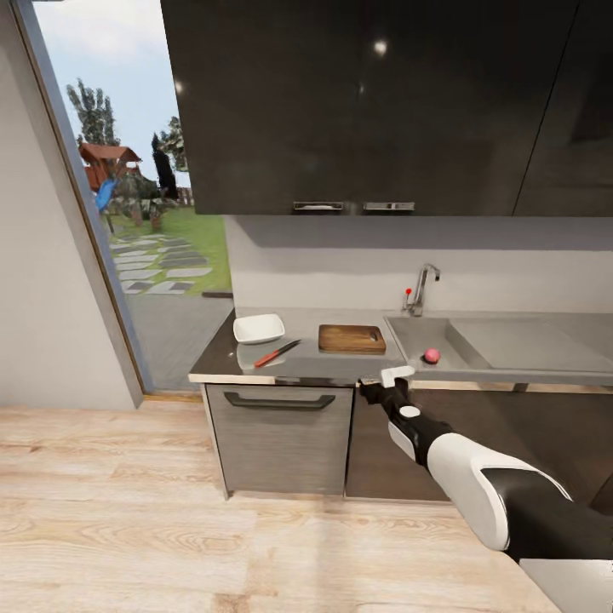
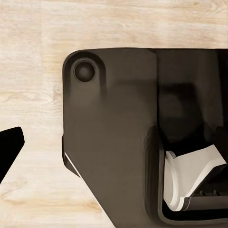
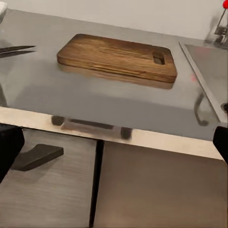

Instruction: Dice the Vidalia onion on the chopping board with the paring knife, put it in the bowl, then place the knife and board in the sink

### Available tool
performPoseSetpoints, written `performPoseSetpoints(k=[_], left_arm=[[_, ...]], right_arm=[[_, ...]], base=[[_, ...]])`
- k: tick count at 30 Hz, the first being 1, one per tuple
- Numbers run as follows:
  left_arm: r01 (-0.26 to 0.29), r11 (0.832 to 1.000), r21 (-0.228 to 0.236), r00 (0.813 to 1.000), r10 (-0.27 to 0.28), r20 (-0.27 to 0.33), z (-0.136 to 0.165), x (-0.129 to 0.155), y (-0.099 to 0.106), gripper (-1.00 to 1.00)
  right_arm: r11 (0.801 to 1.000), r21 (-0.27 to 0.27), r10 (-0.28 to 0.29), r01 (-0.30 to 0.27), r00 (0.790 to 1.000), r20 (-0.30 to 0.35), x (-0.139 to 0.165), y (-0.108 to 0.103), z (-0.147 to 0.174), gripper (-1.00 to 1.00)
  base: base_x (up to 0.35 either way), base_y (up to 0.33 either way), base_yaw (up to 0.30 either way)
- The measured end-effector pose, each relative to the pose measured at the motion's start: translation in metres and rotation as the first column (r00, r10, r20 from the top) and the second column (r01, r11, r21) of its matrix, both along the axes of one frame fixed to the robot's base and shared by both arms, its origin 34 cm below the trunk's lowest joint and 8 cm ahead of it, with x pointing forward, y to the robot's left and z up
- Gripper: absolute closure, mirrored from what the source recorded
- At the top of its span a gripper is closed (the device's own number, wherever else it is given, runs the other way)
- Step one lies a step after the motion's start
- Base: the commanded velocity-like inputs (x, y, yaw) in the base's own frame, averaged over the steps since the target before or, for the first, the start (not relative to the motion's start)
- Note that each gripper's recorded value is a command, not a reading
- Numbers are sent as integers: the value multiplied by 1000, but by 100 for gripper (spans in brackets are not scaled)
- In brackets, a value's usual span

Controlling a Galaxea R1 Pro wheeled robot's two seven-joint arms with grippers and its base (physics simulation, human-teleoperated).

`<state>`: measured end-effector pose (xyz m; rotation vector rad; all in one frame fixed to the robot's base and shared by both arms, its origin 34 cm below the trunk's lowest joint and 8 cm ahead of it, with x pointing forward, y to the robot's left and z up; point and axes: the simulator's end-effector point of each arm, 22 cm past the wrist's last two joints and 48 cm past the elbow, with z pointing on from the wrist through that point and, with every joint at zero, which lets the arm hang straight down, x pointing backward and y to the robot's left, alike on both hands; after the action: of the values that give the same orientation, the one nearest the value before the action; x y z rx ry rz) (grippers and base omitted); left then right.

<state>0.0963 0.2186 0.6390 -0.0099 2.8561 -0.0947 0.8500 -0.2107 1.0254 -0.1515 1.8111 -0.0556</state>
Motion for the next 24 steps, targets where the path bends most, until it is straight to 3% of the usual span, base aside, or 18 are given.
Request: performPoseSetpoints(k=[7, 8, 11, 17, 22, 24], left_arm=[[0, 1000, -1, 1000, 0, 1, 0, 0, 0, -100], [0, 1000, -1, 1000, 0, 5, 0, 2, 0, -100], [0, 1000, -1, 1000, 0, 8, 1, 3, 0, -100], [0, 1000, 0, 1000, 0, 4, 0, 1, 0, -100], [0, 1000, 0, 1000, 0, 3, 0, 1, 0, -100], [0, 1000, 0, 1000, 0, -2, 0, -1, 0, -100]], right_arm=[[999, 34, 12, -14, 998, 61, -4, 15, 5, -100], [997, 75, -14, 9, 997, 71, -2, 15, 10, -100], [992, 121, -32, 22, 996, 85, 0, 21, 18, -100], [986, 165, -40, 4, 976, 213, 19, 44, 86, -100], [985, 175, -39, -2, 972, 232, 24, 53, 107, -100], [984, 176, -36, -1, 977, 209, 23, 60, 105, -100]], base=[[0, 0, 0], [0, 0, 0], [0, 0, 0], [0, 0, 0], [0, 0, 0], [0, 0, 0]])
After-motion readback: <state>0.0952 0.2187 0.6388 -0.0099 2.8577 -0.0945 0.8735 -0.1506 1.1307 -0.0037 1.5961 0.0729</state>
